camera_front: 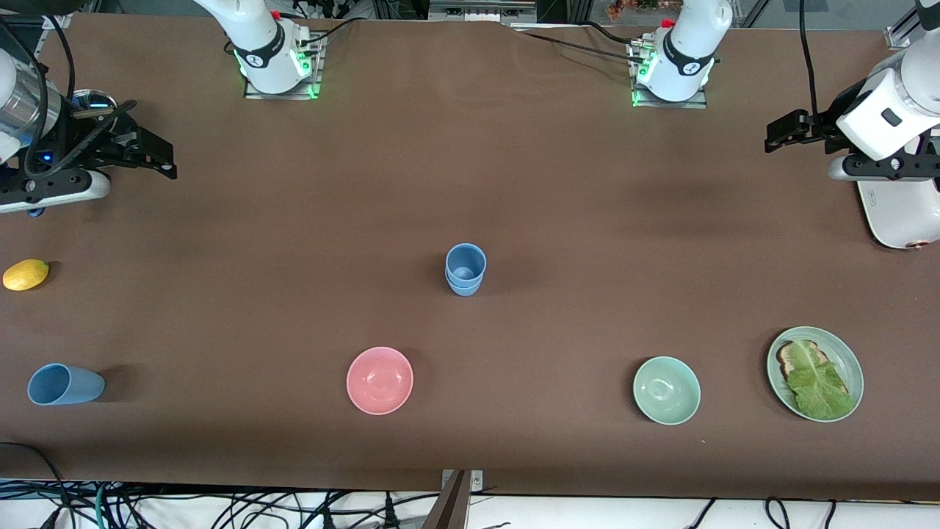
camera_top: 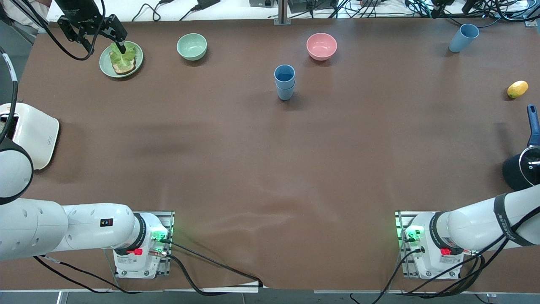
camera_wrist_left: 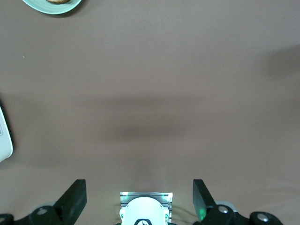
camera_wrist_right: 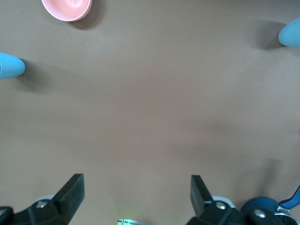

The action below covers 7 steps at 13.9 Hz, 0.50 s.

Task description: Stack blue cups with both arms

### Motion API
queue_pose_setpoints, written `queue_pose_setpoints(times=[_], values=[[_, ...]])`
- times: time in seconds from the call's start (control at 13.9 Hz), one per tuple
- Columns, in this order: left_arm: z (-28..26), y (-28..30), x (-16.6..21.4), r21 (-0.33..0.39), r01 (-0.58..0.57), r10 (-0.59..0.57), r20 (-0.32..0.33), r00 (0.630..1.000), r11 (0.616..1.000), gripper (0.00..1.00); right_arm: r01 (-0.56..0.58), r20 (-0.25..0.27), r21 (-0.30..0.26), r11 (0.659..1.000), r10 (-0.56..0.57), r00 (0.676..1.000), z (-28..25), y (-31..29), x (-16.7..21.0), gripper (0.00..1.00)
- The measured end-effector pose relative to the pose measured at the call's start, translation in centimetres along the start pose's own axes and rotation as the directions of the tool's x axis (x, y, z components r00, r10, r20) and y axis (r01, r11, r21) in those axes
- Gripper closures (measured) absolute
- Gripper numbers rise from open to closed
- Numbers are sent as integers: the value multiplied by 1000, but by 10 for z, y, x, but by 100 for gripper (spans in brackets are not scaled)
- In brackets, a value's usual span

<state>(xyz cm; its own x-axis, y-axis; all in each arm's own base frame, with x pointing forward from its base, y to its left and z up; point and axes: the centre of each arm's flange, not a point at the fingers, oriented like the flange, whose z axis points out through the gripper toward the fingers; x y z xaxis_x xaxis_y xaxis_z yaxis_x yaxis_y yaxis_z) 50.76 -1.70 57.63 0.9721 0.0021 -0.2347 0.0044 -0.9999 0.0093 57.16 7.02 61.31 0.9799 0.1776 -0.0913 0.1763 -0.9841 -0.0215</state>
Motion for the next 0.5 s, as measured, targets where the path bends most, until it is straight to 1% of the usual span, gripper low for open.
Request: queue_pose_setpoints(times=[0.5], values=[[1,1,-1,1,-1,1,7,1000,1000,0,-2,8,-1,1000,2,1000,4,1,1,0]])
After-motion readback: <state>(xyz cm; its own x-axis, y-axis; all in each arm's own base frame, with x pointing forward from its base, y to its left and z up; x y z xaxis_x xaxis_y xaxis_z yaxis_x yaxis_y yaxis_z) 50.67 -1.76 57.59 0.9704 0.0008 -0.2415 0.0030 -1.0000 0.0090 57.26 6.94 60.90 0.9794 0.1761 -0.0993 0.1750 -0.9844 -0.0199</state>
